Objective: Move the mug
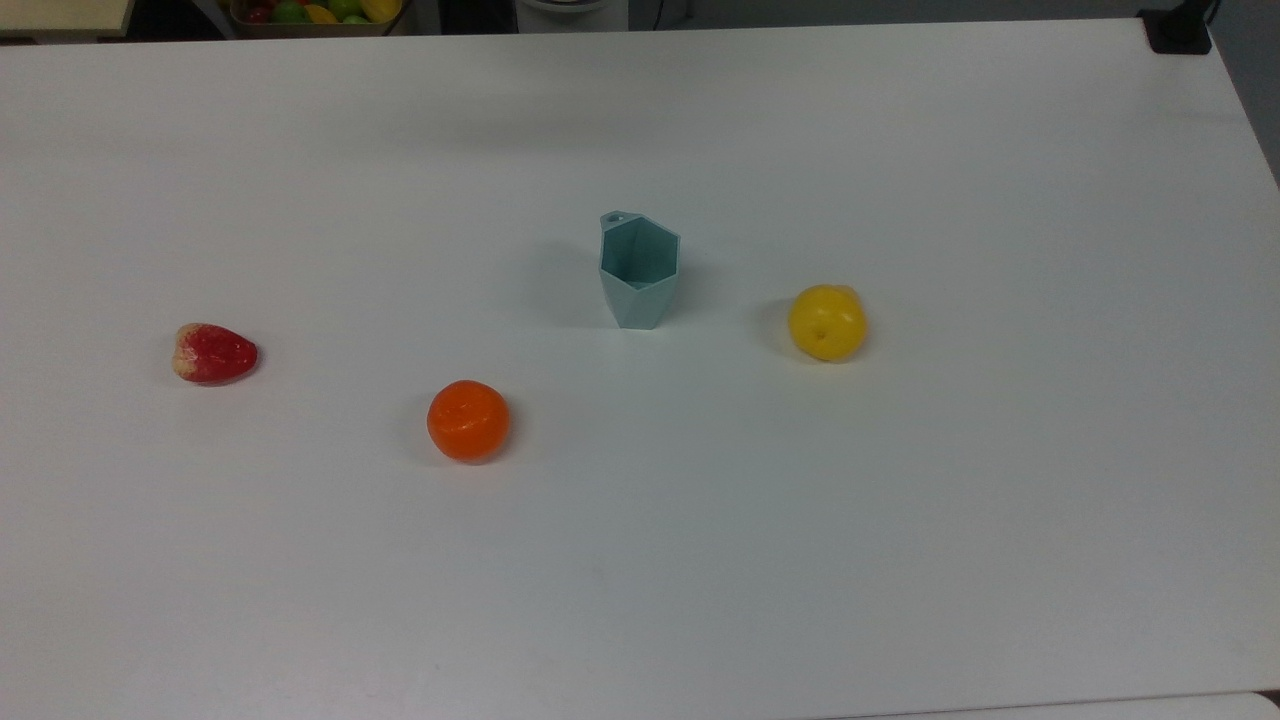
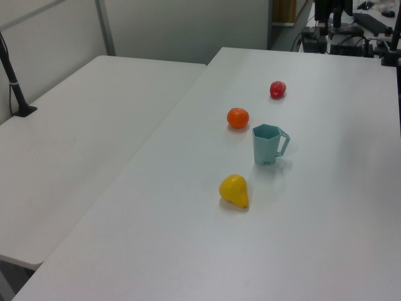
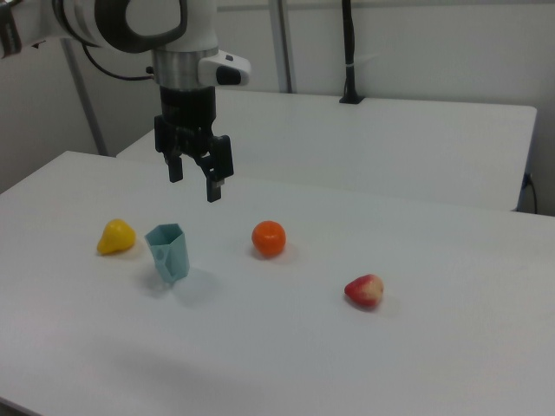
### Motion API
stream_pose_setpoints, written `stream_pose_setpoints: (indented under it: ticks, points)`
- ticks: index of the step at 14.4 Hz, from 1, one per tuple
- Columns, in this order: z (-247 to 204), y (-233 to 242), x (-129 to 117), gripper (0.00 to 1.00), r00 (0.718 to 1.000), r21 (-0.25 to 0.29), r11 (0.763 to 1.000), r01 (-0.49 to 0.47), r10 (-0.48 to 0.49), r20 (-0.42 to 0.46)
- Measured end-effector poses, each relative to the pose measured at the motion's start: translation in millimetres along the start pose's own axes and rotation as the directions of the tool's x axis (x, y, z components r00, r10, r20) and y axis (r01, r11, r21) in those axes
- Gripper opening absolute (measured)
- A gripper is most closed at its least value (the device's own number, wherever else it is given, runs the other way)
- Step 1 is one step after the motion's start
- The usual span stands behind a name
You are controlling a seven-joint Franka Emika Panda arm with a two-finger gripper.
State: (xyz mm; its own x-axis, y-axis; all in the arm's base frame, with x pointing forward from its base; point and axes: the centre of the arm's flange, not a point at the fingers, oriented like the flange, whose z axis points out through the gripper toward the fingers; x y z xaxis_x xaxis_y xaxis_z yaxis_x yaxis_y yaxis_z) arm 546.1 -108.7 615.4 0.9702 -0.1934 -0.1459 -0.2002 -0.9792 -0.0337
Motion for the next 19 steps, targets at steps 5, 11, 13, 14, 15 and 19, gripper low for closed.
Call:
stream_pose_setpoints:
  ticks: [5, 11, 13, 14, 15, 19]
  points:
    - [2, -2, 0, 1.0, 0.999, 0.0, 0.999, 0.043, -0.043, 0.004]
    - [5, -11, 2, 1.0, 0.986, -0.002, 0.986, 0.165, -0.165, 0.007]
    - [12, -31, 6, 1.0, 0.964, -0.009, 0.964, 0.264, -0.264, 0.0]
    - [21, -45, 8, 1.0, 0.934, -0.012, 0.934, 0.357, -0.357, 0.005]
    - [31, -57, 11, 1.0, 0.907, -0.016, 0.907, 0.42, -0.42, 0.004]
    - [72, -82, 12, 1.0, 0.856, -0.04, 0.858, 0.512, -0.513, -0.057]
